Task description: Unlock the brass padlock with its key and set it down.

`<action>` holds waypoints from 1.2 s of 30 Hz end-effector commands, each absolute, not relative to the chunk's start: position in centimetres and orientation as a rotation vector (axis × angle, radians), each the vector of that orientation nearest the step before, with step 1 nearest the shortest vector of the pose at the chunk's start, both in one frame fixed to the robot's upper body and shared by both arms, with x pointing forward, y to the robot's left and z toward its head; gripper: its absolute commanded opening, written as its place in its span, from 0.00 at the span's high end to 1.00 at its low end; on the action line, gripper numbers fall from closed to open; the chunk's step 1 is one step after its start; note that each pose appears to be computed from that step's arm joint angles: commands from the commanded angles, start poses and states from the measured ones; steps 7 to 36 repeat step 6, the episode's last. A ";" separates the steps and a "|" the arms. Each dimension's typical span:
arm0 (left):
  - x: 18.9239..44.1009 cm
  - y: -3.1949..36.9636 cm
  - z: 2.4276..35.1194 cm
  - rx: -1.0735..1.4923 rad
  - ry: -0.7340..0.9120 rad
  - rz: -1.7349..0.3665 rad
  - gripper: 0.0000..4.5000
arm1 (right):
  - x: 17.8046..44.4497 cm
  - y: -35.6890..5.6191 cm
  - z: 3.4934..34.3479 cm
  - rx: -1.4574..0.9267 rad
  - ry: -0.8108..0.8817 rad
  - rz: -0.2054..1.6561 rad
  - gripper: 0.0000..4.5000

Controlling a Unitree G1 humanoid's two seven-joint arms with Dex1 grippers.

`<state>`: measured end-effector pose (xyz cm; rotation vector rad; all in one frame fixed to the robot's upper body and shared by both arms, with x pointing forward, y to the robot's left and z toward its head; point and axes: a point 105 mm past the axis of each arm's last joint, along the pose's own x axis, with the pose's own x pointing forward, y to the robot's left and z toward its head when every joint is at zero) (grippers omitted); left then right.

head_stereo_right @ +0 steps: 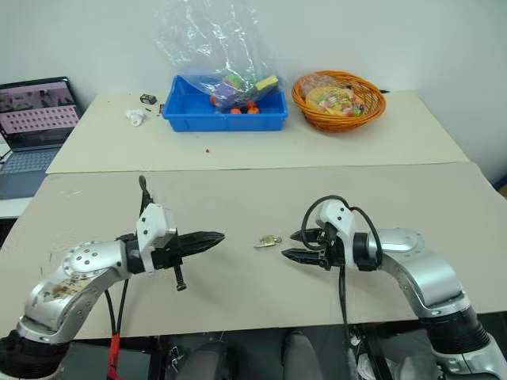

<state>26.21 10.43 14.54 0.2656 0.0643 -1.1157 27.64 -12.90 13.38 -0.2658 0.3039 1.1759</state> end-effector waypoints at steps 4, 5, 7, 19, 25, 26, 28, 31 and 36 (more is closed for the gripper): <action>26.6 10.3 13.8 0.298 0.093 -1.122 1.00 | 27.8 -13.7 13.8 -0.296 0.272 1.152 0.42; 26.6 10.3 13.8 0.304 0.091 -1.124 1.00 | 27.8 -13.8 13.8 -0.297 0.273 1.148 0.42; 26.6 10.2 13.7 0.305 0.092 -1.126 1.00 | 27.8 -13.8 13.7 -0.301 0.274 1.147 0.42; 26.6 10.2 13.7 0.305 0.092 -1.126 1.00 | 27.8 -13.8 13.7 -0.301 0.274 1.147 0.42; 26.6 10.2 13.7 0.305 0.092 -1.126 1.00 | 27.8 -13.8 13.7 -0.301 0.274 1.147 0.42; 26.6 10.2 13.7 0.305 0.092 -1.126 1.00 | 27.8 -13.8 13.7 -0.301 0.274 1.147 0.42; 26.6 10.2 13.7 0.305 0.092 -1.126 1.00 | 27.8 -13.8 13.7 -0.301 0.274 1.147 0.42; 26.6 10.2 13.7 0.305 0.092 -1.126 1.00 | 27.8 -13.8 13.7 -0.301 0.274 1.147 0.42; 26.6 10.2 13.7 0.305 0.092 -1.126 1.00 | 27.8 -13.8 13.7 -0.301 0.274 1.147 0.42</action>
